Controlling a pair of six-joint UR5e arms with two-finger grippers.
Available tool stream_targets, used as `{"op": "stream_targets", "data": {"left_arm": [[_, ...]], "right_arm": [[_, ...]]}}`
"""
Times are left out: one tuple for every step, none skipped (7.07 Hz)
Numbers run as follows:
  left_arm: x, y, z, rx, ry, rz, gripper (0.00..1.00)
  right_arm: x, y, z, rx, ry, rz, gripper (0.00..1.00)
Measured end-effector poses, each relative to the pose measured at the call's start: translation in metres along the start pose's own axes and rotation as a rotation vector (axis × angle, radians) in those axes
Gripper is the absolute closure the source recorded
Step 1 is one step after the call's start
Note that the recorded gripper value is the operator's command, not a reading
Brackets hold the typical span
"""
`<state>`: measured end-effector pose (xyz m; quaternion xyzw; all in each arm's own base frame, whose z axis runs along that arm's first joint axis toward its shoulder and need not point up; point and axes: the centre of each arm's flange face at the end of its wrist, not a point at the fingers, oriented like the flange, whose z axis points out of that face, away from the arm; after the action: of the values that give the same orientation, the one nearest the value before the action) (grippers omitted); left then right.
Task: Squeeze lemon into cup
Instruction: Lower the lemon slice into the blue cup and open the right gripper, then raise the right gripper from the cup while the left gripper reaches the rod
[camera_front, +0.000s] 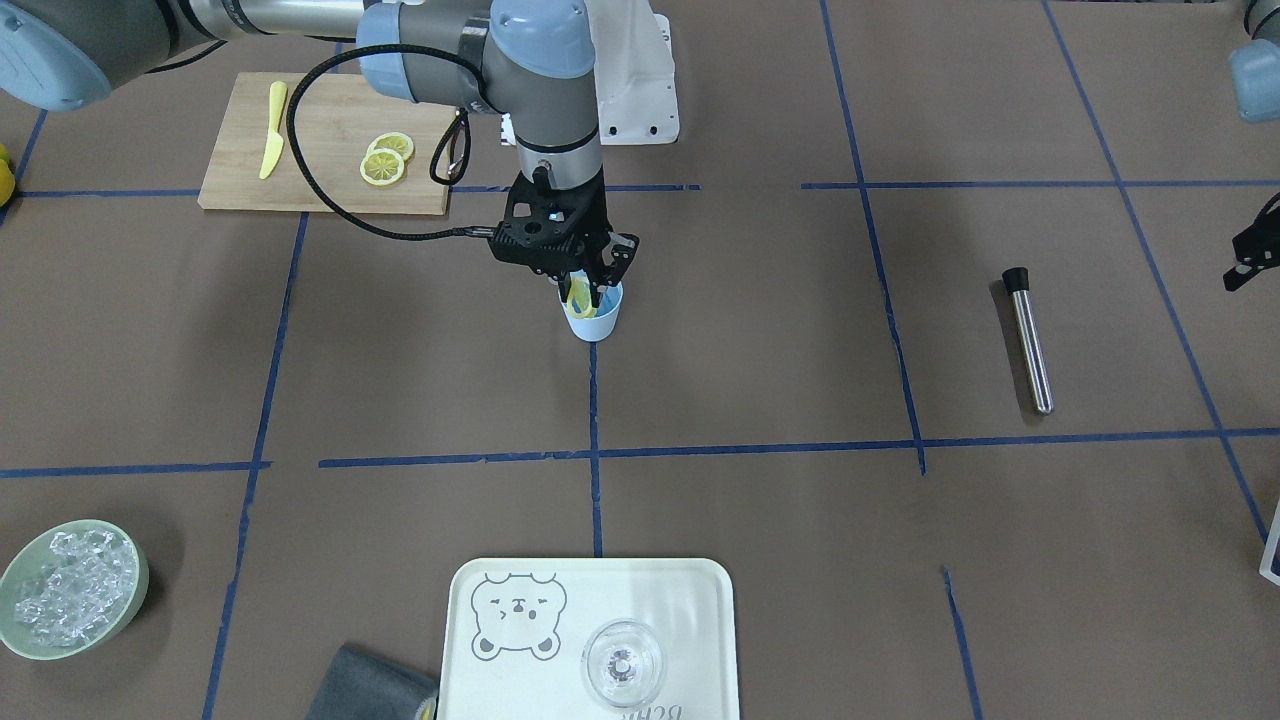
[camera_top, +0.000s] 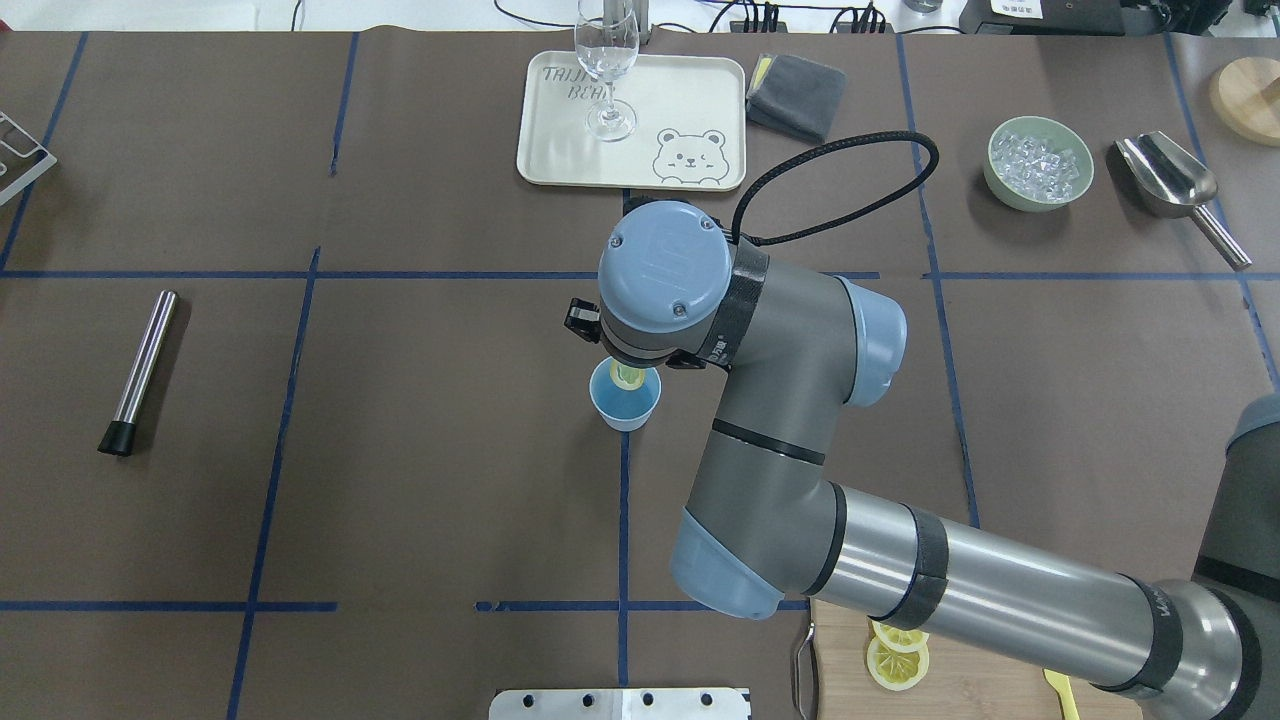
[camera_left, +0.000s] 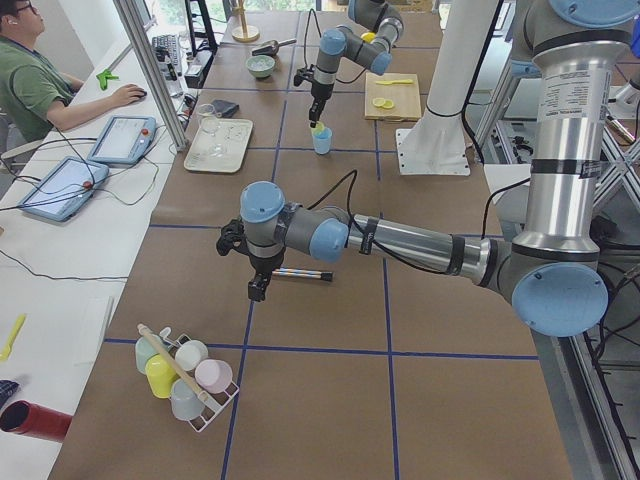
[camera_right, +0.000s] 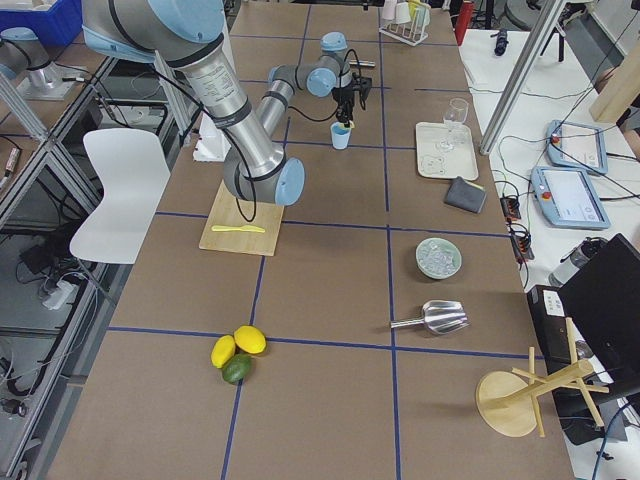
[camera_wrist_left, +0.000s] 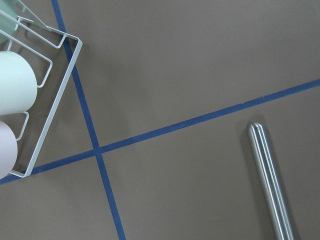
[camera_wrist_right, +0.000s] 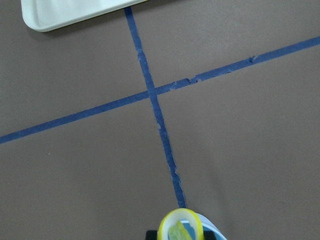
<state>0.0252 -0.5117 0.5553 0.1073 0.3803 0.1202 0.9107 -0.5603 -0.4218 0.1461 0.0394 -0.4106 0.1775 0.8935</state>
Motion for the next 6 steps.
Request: {"op": "stream_targets", "data": {"left_arm": [[-0.0001, -0.0001, 0.0002, 0.000, 0.000, 0.000, 0.00], [-0.0001, -0.0003, 0.0001, 0.000, 0.000, 0.000, 0.00], [-0.0001, -0.0001, 0.0001, 0.000, 0.000, 0.000, 0.00], [-0.0001, 0.0000, 0.0001, 0.000, 0.000, 0.000, 0.00], [-0.0001, 0.0000, 0.0001, 0.000, 0.000, 0.000, 0.00], [0.0002, -0.0002, -0.0002, 0.000, 0.000, 0.000, 0.00]], "right_arm": [[0.0000, 0.0021, -0.0018, -0.003, 0.001, -0.002, 0.35], [-0.0005, 0.0052, -0.0044, -0.006, -0.001, -0.004, 0.30], [-0.0009, 0.0078, -0.0059, -0.009, -0.003, -0.006, 0.30], [-0.0012, 0.0101, -0.0070, -0.011, -0.005, -0.007, 0.28], [-0.0014, 0.0115, -0.0075, -0.012, -0.006, -0.008, 0.10], [-0.0005, 0.0119, -0.0082, -0.012, -0.006, -0.008, 0.00]]}}
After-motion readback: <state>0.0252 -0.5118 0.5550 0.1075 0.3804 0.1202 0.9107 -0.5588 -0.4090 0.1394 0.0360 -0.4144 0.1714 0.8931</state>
